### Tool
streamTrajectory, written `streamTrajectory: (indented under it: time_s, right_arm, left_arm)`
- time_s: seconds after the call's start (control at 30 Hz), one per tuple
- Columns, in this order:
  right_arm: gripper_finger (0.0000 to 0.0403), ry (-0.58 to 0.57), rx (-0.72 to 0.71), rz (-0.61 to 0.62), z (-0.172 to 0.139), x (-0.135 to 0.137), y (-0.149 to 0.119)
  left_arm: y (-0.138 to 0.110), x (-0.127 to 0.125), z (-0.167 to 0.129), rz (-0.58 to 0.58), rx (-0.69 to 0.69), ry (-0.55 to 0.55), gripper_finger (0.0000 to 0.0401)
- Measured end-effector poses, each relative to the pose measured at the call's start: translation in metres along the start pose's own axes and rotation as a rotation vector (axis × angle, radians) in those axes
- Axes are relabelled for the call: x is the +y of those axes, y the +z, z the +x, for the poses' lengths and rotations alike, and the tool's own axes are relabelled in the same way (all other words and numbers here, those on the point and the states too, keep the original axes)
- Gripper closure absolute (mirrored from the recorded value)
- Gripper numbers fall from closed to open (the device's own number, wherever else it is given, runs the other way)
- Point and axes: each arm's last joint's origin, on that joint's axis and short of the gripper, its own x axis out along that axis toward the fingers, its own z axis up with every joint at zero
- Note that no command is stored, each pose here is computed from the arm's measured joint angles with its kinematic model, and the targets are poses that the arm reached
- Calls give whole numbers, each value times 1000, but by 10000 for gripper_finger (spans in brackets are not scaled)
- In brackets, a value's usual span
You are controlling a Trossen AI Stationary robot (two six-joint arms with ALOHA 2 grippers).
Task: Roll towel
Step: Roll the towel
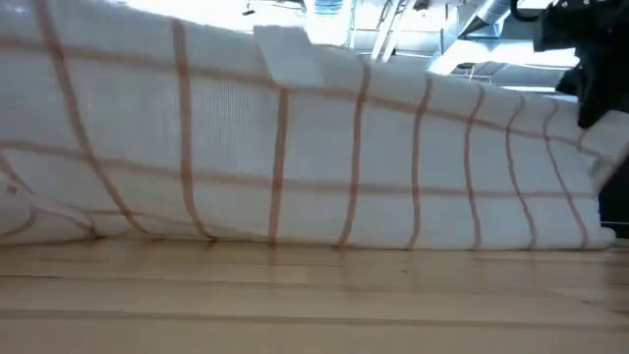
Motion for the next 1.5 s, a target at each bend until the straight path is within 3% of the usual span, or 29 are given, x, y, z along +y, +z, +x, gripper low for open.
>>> streamTrajectory:
  time_s: [0.27,0.4,0.5,0.57,0.63,0.7,0.77,0.9,1.03,1.17,1.5]
  right_arm:
    - [387,115,18,12,11,30,-12]
    - [349,212,-21,23,-14,41,-7]
    - [326,297,-107,8,-34,47,6]
    - [318,242,-207,-28,-34,45,15]
    - [317,66,-262,-30,-21,35,25]
    - [317,-49,-208,-18,0,22,34]
    - [317,-89,-107,-8,20,9,38]
    - [317,-107,-30,-61,51,-4,42]
    - [317,-25,-25,-106,69,-6,41]
    - [317,51,8,-160,84,-2,35]
    - [317,93,151,-224,117,14,30]
  left_arm:
    - [-2,-10,41,-130,64,-117,365]
    - [1,-10,24,-198,62,-154,328]
    - [8,-2,-2,-235,-56,-151,304]
    - [10,14,-12,-243,-202,1,297]
    - [14,43,-11,-291,-303,264,295]
    - [23,75,-2,-408,-218,442,298]
    - [28,101,17,-480,-82,511,301]
    - [32,133,57,-521,-28,449,305]
    - [26,159,85,-607,-32,384,306]
    - [15,181,94,-667,-3,379,306]
    - [-14,223,118,-681,8,336,307]
